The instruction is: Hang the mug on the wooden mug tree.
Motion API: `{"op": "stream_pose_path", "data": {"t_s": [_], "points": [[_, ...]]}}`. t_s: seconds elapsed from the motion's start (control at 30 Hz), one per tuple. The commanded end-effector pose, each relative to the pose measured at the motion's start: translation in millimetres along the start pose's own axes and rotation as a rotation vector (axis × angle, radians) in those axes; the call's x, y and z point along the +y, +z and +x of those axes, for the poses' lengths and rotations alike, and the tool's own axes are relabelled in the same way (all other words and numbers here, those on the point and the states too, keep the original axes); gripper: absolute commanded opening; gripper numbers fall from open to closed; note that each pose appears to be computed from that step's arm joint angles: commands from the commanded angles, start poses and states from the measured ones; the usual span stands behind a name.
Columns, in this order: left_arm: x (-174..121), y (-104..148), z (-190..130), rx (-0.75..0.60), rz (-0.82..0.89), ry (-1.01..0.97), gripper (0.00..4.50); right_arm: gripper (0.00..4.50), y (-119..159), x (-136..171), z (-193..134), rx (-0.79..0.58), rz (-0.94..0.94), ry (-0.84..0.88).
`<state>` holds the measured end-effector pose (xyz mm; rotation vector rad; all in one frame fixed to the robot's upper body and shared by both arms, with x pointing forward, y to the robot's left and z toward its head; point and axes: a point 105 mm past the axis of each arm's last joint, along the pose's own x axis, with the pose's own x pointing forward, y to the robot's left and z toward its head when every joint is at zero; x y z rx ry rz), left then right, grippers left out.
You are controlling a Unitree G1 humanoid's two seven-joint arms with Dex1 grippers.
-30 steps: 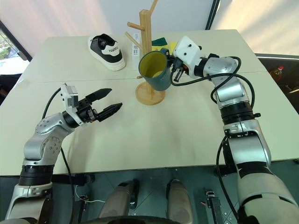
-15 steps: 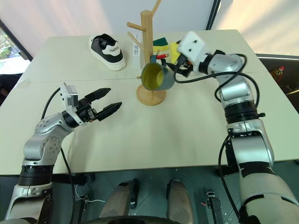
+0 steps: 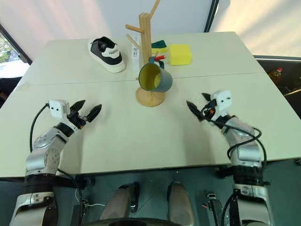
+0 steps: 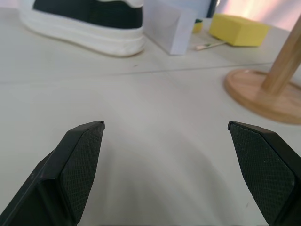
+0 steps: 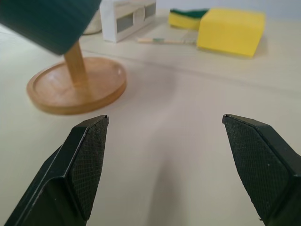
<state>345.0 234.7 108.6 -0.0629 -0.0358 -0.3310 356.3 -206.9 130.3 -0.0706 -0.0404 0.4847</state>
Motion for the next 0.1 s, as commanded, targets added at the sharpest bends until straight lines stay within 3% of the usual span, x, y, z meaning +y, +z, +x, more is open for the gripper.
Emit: {"op": "stream_pose_path", "data": {"t_s": [0.03, 0.1], "points": [[4.8, 5.8, -5.1, -0.027, 0.034, 0.027, 4.50, 4.02, 12.6, -0.3, 1.4, -0.083, 0.026, -0.017], [5.6, 4.4, -7.5, -0.023, 0.026, 0.031, 4.50, 4.02, 9.0, 0.7, 2.6, -0.083, 0.043, -0.019]]}}
